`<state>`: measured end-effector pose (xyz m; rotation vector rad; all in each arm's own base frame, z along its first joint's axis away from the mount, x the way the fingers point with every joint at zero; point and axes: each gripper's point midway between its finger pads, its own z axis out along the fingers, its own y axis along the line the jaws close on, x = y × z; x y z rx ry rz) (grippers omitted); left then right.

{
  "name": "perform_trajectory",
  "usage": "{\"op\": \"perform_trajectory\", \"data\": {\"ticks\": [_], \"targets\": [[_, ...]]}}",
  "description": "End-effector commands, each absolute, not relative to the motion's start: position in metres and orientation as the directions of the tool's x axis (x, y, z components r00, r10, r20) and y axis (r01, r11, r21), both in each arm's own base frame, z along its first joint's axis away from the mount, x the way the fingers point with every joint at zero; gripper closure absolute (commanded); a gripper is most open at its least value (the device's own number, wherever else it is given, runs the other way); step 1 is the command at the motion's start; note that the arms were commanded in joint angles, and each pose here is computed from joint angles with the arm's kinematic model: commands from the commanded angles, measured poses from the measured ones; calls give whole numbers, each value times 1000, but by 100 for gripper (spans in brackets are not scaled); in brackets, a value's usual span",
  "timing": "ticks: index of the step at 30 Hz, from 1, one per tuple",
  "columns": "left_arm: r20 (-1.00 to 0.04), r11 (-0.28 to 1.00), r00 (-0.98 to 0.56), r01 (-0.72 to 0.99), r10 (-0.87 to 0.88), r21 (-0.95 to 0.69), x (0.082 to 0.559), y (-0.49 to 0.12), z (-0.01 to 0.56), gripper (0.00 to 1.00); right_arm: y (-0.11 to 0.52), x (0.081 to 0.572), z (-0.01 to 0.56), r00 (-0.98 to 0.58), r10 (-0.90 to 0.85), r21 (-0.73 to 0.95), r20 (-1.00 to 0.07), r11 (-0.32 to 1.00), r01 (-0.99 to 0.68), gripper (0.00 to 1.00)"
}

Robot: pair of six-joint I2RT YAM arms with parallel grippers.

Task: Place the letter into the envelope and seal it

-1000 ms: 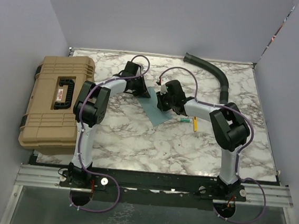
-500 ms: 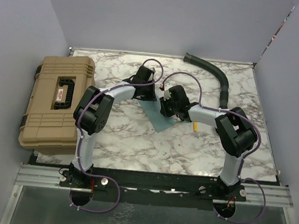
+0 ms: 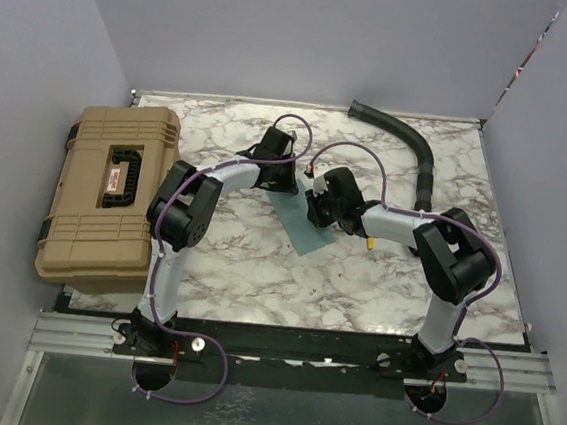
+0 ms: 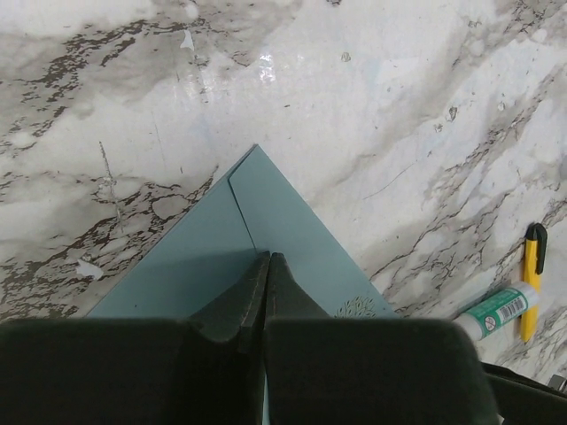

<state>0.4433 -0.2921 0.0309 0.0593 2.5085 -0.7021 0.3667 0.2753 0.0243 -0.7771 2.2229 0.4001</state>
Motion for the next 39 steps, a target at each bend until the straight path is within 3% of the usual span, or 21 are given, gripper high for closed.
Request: {"op": "perform_trajectory", "data": {"ticks": [1, 8, 14, 27, 39], "targets": [[-486, 878, -872, 179, -67, -443, 439, -291, 10, 100, 274, 356, 17, -569, -441, 51, -694, 758, -650, 74], [-381, 915, -920, 73, -92, -396, 411, -271, -23, 100, 284, 378, 37, -710, -247, 151, -659, 882, -447, 74], [-310, 915, -944, 20, -116, -402, 400, -268, -33, 100, 302, 390, 33, -760, -186, 219, -623, 891, -397, 82], [-179, 886, -964, -96, -196, -454, 390, -267, -49, 100, 305, 381, -4, -810, -253, 198, -529, 891, -408, 87], [-100, 859, -962, -176, -253, -480, 389, -259, -59, 100, 280, 339, -27, -758, -455, -7, -468, 859, -512, 97]]}}
